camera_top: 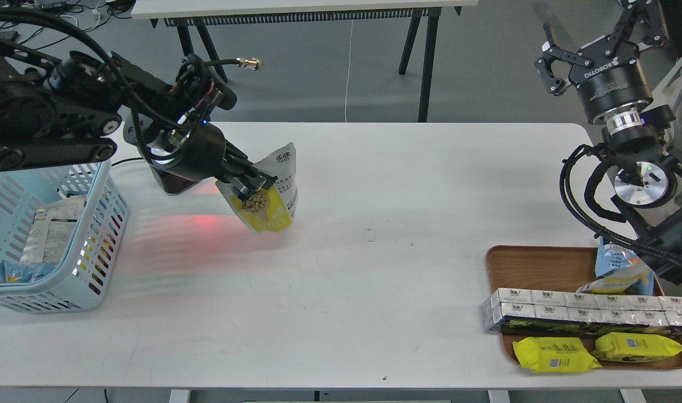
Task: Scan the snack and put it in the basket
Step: 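Lift the bag and hold it in front of the barcode scanner, then lower the bag into the blue basket and release it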
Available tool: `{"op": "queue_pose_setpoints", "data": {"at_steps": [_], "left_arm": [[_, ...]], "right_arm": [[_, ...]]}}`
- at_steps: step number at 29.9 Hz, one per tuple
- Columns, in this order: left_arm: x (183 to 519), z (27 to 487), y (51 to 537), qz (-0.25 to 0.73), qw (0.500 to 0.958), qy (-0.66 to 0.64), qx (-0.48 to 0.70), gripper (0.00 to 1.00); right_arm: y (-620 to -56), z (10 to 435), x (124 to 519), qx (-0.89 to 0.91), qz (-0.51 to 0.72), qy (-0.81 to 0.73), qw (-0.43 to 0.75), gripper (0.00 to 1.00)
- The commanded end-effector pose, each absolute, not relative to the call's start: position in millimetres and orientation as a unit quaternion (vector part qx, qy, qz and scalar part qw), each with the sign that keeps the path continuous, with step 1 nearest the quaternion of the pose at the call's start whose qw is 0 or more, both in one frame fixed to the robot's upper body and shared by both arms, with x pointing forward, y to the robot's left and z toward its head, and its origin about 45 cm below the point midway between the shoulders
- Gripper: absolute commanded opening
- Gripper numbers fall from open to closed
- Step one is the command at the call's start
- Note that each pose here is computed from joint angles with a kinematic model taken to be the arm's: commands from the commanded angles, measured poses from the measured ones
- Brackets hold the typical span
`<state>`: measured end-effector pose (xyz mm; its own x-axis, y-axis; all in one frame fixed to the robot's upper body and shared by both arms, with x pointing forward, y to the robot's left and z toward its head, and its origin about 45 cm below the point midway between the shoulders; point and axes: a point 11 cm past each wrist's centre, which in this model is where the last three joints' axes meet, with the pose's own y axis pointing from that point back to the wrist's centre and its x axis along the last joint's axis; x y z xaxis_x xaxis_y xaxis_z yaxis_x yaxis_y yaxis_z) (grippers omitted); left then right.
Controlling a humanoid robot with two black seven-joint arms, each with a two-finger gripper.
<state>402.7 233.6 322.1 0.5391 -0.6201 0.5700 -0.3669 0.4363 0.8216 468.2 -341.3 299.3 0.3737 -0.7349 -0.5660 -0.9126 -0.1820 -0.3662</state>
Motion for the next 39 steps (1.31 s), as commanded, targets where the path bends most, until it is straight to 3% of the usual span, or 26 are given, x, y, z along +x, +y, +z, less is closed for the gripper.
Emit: {"op": "queue_pose_setpoints", "data": {"at_steps": [1,13,21,31,39], "left_arm": [[415,330,259,-0.071,0.686,-0.469,0.552,0.0],[427,274,327,-0.053,0.668,-0.419,0.612,0.0],[422,287,356,-0.02,0.671,-0.406,0.621,0.0],[412,406,409,0.114,0.638,-0.458,0.609,0.0],[369,426,496,0.205,0.61,-0.431,0.632,0.0]], "right_arm": [[-341,301,469,-0.758,0.131,0.543,0.337,0.98],[-342,302,469,-0.758,0.13,0.543,0.337,0.98],[-338,301,470,-0.759,0.133,0.54,0.339,0.98],[-335,300,470,-0.758,0.135,0.539,0.341,0.98],[-336,301,470,-0.757,0.134,0.54,0.342,0.98]]}}
